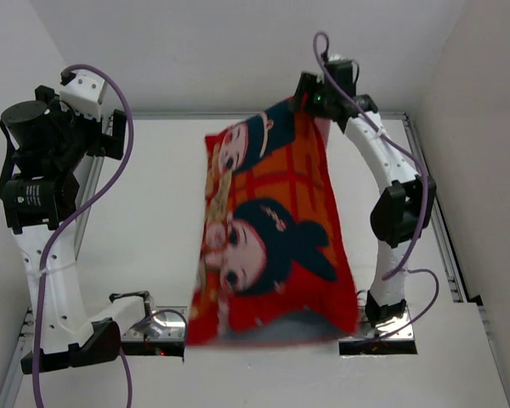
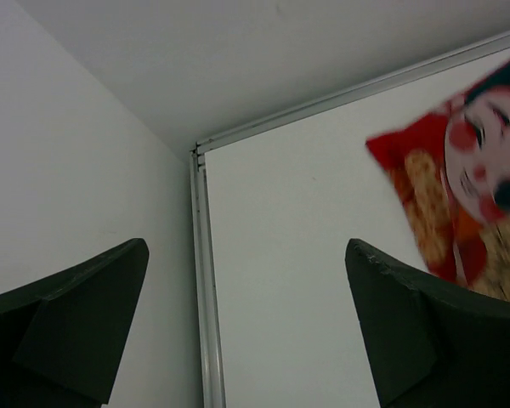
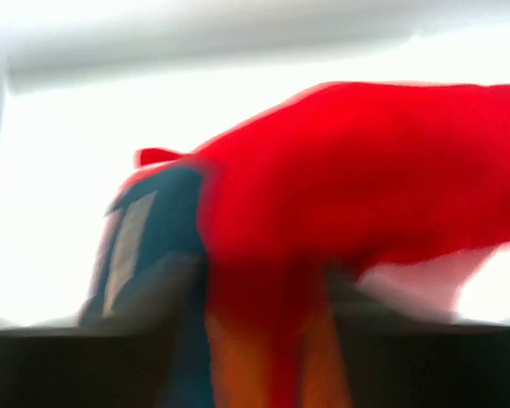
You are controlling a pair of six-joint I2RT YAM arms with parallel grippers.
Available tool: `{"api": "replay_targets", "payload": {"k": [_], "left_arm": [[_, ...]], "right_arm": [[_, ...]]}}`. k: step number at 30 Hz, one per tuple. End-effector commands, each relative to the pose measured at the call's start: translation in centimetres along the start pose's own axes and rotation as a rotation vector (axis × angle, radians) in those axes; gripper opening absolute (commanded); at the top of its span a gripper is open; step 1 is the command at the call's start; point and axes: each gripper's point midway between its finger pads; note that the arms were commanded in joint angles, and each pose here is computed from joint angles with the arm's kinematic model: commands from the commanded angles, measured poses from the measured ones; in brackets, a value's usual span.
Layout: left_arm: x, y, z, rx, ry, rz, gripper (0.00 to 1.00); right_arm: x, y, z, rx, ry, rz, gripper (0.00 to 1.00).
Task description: Put the pillow into the pillowcase
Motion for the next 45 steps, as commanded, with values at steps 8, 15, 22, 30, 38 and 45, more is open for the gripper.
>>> {"api": "replay_targets", "payload": {"k": [8,15,22,30,38,45], "left_arm": [[-1.8,-1.0,1.5,0.068,-0.088,-0.046,1.00],[-0.9,-1.2,0.6,0.041,-0.034,-0.069,1.00],[0.0,-0.5,0.1,-0.001,-0.010,-0.041,1.00],[-0.7,0.9,0.4,0.022,-0.052,-0.002,1.00],[-1.1,1.3,0.7,0.039,-0.075,0.011,1.00],[-1.0,1.9,0.8,0.049,-0.086,0.029,1.00]], "right_arm": [[-5.6,-8.8,1.0,-0.140,-0.016,-0.381,0.99],[-8.3,-2.4,-2.7,-0.194,0.044,-0.272,0.84],[-7.5,3.9,-2.6,-0.132,-0.004,-0.129,0.91],[-5.7,9.1,-1.0,-0.138,-0.035,-0.037,0.99],[-2.2,13.5,-4.5,0.060,0.014,0.130,0.62],[-3.3,12.8,-8.9,0.278,-0.070,0.140,0.00]]}}
Point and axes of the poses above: each gripper's point midway between its finger pads, its own x axis out along the fingers, its own z axis along the line the jaws close on, y = z × x, and after that the axes turned 9 degrees about x, right-handed
